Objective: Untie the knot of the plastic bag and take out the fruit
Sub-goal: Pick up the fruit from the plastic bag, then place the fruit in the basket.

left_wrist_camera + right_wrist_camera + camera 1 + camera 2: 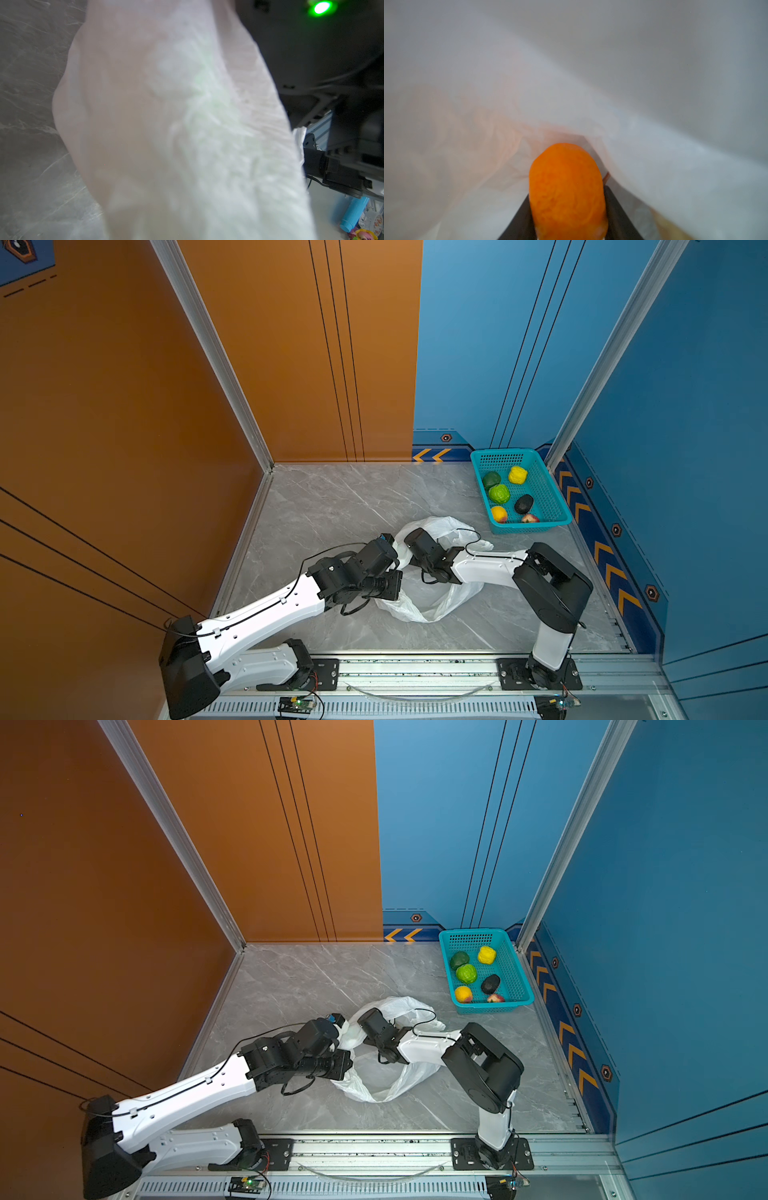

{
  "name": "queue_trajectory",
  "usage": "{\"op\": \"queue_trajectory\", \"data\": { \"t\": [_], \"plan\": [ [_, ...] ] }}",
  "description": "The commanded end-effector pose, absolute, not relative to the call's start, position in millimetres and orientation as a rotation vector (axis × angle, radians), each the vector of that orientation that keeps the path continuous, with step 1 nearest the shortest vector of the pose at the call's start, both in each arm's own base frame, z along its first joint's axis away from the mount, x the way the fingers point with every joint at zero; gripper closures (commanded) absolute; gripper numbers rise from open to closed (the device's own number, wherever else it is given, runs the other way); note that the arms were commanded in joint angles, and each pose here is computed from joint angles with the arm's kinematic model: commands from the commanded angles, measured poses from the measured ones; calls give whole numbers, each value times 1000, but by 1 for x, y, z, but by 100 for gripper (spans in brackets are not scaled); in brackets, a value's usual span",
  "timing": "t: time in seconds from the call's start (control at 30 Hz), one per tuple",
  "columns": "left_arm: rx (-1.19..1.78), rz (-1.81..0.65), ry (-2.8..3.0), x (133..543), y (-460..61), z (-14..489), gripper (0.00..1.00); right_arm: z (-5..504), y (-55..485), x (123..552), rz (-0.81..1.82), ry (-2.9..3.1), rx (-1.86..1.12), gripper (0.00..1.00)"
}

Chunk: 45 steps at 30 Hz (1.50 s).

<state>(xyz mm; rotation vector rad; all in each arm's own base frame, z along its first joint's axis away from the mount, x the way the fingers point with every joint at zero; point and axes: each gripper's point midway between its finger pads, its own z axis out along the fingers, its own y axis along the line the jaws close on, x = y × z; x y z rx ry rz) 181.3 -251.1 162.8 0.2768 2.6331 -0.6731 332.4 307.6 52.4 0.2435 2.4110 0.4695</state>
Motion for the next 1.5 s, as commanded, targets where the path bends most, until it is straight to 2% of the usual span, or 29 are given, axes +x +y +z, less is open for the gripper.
{"op": "queue_trajectory", "data": {
  "t": [0.0, 0.43, 0.73, 1.17, 1.47],
  "plan": [
    [250, -623, 2597, 189, -242, 172, 100, 67, 313, 311, 530, 2443, 186, 71],
    [141, -559, 2535, 207, -225, 180, 100, 109, 315, 240, 573, 2512, -4, 71],
    [99, -545, 2516, 212, -219, 183, 100, 158, 302, 220, 573, 2495, -76, 72],
    [84, -536, 2525, 212, -218, 179, 100, 238, 270, 221, 668, 2401, -37, 72],
    [81, -539, 2524, 212, -218, 180, 100, 288, 225, 262, 729, 2325, 69, 72]
  ]
}}
